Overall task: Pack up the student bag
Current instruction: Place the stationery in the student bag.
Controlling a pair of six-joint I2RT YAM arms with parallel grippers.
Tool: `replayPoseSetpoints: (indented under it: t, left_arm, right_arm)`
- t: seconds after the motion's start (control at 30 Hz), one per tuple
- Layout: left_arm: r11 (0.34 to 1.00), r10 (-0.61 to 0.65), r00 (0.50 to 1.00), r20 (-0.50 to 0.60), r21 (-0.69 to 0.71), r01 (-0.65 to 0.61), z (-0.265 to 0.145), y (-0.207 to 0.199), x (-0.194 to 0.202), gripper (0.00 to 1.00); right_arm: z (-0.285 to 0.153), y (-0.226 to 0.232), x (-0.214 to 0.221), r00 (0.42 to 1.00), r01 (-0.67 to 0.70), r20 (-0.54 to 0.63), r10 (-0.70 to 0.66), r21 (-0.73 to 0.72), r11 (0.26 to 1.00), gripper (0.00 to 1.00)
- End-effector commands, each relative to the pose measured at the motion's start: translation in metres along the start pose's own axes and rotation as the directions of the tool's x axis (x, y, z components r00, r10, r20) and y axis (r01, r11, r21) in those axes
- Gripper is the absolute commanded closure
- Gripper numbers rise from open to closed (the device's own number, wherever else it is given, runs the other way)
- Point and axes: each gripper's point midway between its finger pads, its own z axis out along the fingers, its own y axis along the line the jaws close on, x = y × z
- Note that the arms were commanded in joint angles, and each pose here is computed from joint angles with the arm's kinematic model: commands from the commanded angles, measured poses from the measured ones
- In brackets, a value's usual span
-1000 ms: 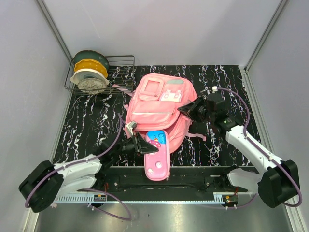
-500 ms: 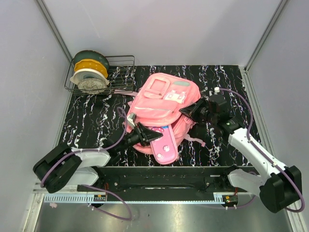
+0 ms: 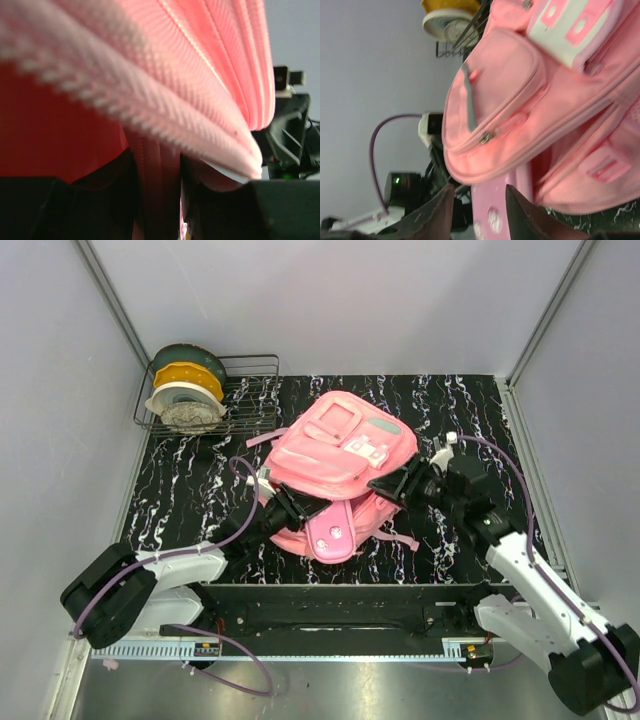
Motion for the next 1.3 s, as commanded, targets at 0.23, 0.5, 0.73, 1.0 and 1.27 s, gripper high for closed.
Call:
replayPoseSetpoints:
  t: [0.23,0.5,0.73,1.0,1.27]
  left_arm:
    - [0.970,-0.030,0.984,0.173,0.242,-0.013,0.011,-0.078,-0.041,0.62]
    - [0.967,-0.024,0.986,0.166,0.253,-0.019,0.016,-0.087,-0.040,0.61]
    - [0.958,-0.052,0.988,0.144,0.287,0.008,0.021,-0.087,-0.036,0.61]
    - [0.961,-0.046,0.991,0.128,0.277,0.009,0.016,-0.081,-0.034,0.59]
    - [0.959,-0.050,0.995,0.085,0.282,0.024,0.020,-0.079,-0.027,0.55]
  right_arm:
    - [-0.053,-0.018,0.081,0.970,-0.110,-0.229,0.079,-0.128,0.986,0.43]
    - [-0.032,-0.025,0.094,0.949,-0.171,-0.289,0.129,-0.126,0.977,0.21]
    - [0.003,-0.003,0.113,0.937,-0.211,-0.318,0.143,-0.190,0.959,0.19]
    - [0.014,-0.008,0.108,0.946,-0.235,-0.269,0.180,-0.188,0.954,0.24]
    - [0.019,0.012,0.104,0.941,-0.249,-0.293,0.169,-0.263,0.932,0.60]
